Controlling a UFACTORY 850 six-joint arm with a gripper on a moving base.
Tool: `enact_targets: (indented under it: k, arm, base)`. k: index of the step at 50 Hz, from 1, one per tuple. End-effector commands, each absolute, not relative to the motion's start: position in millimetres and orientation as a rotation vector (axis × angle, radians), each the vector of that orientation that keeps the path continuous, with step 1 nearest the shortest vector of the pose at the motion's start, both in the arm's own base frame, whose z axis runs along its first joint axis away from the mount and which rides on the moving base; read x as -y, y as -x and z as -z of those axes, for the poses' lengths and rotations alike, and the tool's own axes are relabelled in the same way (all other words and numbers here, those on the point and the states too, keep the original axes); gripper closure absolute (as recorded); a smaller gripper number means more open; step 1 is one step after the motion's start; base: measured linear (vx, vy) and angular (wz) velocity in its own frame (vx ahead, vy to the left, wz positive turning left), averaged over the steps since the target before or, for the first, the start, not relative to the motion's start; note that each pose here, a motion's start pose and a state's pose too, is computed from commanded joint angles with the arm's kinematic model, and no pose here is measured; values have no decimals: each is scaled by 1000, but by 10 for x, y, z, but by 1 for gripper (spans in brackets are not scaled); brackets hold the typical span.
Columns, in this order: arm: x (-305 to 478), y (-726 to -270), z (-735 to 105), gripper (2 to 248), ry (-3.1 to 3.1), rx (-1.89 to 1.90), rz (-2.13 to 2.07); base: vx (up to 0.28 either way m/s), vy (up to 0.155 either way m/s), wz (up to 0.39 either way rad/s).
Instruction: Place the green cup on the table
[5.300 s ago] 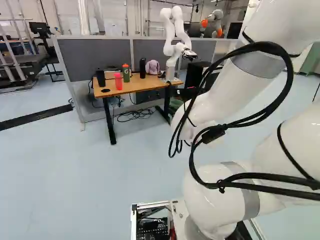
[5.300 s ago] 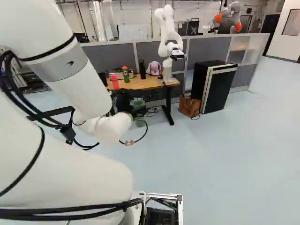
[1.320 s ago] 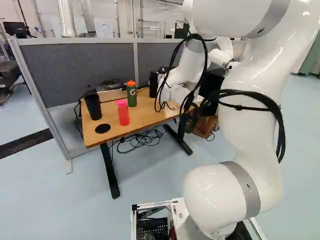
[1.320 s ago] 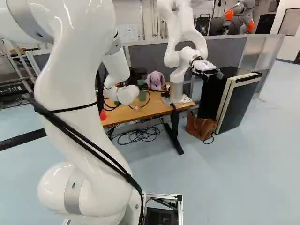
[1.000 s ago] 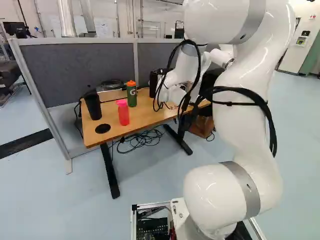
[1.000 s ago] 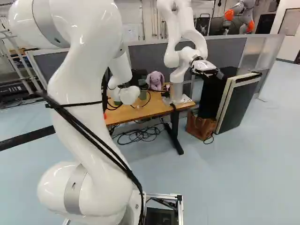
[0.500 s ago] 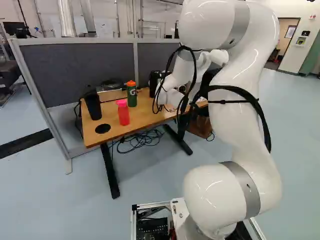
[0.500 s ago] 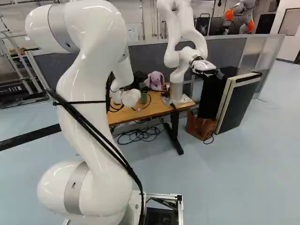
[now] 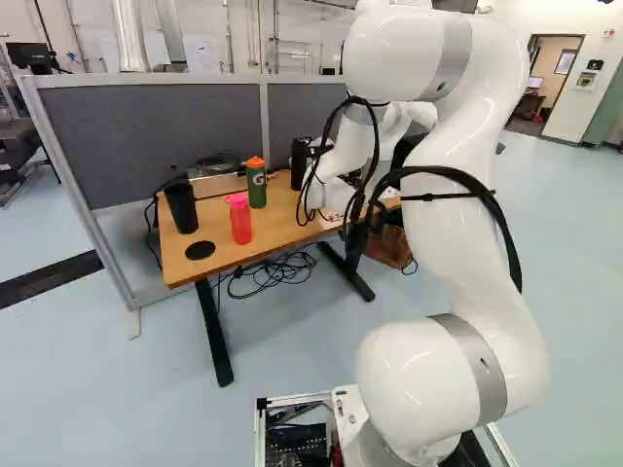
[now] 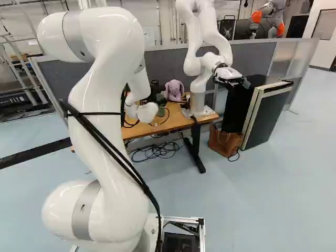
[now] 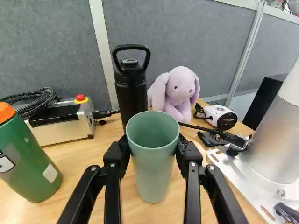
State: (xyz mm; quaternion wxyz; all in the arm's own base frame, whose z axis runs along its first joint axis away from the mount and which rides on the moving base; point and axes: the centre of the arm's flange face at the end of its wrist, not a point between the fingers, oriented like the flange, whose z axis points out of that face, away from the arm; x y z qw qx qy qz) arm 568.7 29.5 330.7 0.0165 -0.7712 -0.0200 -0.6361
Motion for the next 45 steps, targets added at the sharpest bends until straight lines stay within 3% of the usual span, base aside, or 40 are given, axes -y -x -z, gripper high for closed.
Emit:
enact_targets:
  k: [5,6,11,12,16,17,21,22,45]
  arm:
    - [-295,-5688,-3307,124,2398,62,1978]
    - [-295,-5688,-3307,93,2398,62,1978]
    - [-295,-5688,-3307,93,2398,62,1978]
    - [-295,-5688,-3307,60,2398,62,1978]
    - [-295,-5688,-3307,60,2398,62,1978]
    - [-295,-5688,-3307,25,2398,62,1978]
    - [-295,-5688,-3307,25,2398,62,1978]
    - [-295,-5688,-3307,3,2398,62,1978]
    - [-291,-5417,-3489,3,2390,64,1985]
  base:
    - [0,0,0]
    - [0,0,0]
    - [0,0,0]
    - [0,0,0]
    - [0,0,0]
    - [0,0,0]
    - [0,0,0]
    - [0,0,0]
    - [0,0,0]
